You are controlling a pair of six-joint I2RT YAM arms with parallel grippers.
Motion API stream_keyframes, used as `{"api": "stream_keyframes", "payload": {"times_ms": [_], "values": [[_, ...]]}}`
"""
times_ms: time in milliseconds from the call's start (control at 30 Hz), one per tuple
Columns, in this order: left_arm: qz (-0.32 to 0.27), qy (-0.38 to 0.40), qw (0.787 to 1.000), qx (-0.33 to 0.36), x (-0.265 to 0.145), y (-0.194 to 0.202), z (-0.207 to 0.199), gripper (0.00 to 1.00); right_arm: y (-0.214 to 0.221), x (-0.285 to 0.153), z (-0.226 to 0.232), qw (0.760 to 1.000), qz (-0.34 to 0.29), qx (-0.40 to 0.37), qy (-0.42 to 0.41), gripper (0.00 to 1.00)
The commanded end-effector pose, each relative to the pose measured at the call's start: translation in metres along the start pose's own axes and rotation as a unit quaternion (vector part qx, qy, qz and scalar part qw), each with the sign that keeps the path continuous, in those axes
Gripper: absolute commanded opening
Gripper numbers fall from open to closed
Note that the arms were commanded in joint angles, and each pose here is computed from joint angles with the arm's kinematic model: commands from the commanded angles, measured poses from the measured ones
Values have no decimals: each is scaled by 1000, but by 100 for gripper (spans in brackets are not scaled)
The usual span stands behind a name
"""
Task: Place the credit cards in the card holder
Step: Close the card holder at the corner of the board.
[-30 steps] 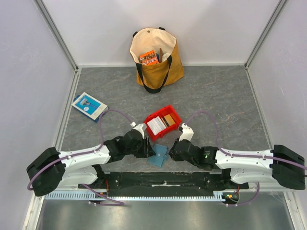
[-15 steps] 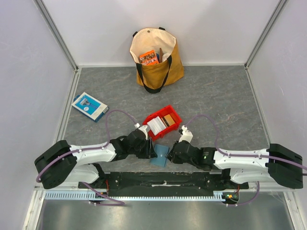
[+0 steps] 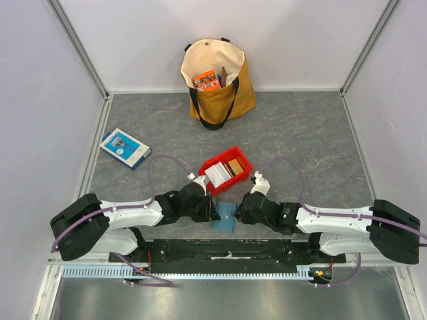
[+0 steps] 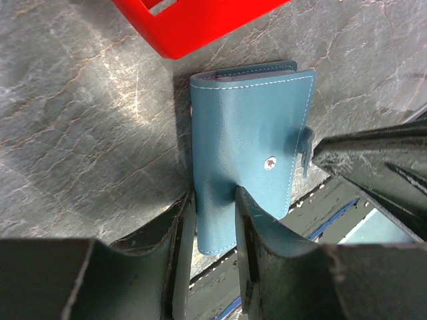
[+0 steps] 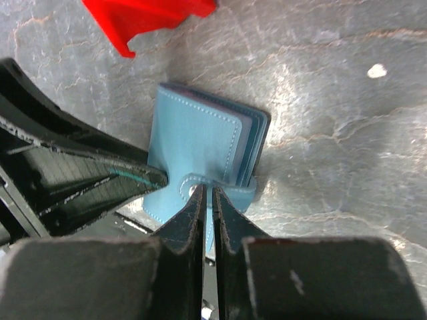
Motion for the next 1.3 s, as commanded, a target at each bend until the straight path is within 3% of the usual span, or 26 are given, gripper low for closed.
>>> {"api": "stream_keyframes", "payload": {"times_ms": [0, 333, 1267], "values": [[-1, -51, 999, -16, 5, 7, 16, 35, -16, -1, 6, 1000, -24, 2, -17, 12], [-14, -62, 998, -24, 3, 5, 16, 35, -11, 6, 7, 999, 15, -3, -30, 10], [-4, -54, 999, -5, 6, 5, 5, 35, -1, 20, 6, 999, 28, 2, -36, 8]]}}
Point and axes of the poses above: each gripper's point midway between its finger pads, its own x axis out along the fingers, its own z axis along the line the jaws close on, y = z × x, the point moved 8 cm from there along -x, back along the fingers, and after that the axes turned 13 degrees about -x, right-handed, at the moved point
